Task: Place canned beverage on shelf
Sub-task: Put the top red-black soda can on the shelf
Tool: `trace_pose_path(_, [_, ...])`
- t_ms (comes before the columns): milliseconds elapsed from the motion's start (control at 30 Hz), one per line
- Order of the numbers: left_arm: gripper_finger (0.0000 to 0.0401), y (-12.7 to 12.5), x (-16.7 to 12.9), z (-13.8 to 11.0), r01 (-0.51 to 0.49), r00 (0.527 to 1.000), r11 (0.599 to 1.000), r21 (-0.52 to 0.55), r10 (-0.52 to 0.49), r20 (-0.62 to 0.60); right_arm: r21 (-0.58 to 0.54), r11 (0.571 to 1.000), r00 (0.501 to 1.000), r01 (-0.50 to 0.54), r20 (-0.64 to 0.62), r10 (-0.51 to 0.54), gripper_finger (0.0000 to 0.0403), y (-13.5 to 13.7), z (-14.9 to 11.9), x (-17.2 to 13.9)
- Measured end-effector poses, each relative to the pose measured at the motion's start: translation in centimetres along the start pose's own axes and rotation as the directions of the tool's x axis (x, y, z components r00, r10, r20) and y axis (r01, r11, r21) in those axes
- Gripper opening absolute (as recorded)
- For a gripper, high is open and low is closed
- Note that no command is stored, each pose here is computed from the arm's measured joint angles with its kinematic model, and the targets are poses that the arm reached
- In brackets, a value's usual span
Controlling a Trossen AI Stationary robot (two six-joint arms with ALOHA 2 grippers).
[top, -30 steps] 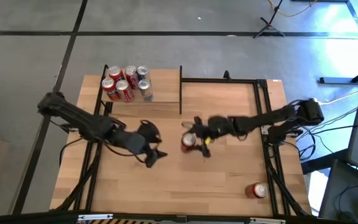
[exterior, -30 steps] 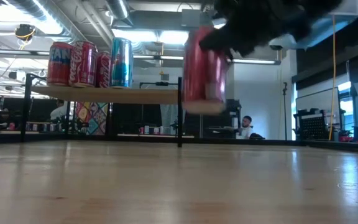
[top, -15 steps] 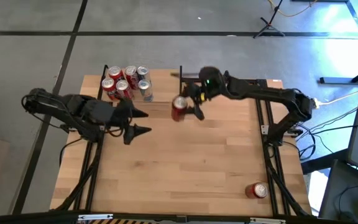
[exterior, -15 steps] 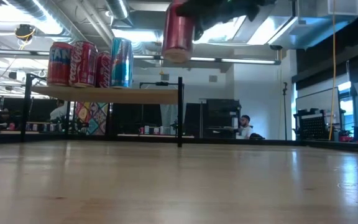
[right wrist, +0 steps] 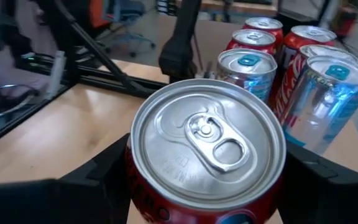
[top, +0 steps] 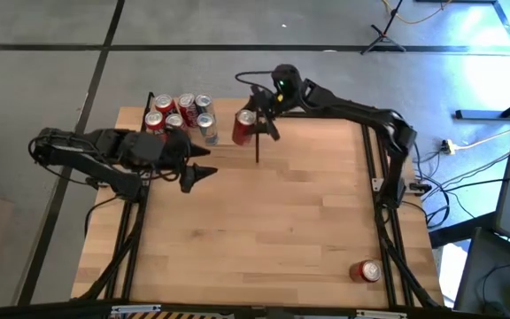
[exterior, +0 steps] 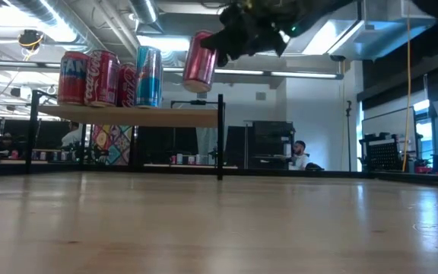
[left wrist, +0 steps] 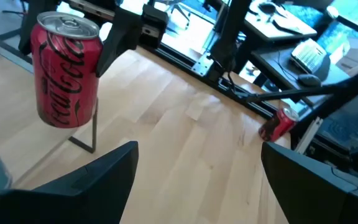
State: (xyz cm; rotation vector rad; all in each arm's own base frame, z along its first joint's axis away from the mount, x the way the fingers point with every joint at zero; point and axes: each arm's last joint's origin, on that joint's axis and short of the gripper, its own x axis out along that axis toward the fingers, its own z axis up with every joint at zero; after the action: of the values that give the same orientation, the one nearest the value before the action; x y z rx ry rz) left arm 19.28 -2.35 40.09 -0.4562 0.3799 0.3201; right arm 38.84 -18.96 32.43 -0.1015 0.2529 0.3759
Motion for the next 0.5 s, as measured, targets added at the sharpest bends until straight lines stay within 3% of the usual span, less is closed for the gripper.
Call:
trace_pose_path(167, [0.0337, 0.3, 0.1, 0.3, -0.018, 1.000, 0.999, -0.032, 0.018, 0.017, 0.013, 0.996, 0.995, -0.092, 0.040, 0.091, 0.0271, -3.0, -1.3, -0.1])
trace_pose_path(500, [0.0337, 0.9, 0.4, 0.7, -0.053, 0.998, 0.998, -0.029, 0.054, 0.036, 0.010, 1.000, 1.000, -0.027, 0.003, 0.027, 0.0271, -5.1, -2.9, 0.8])
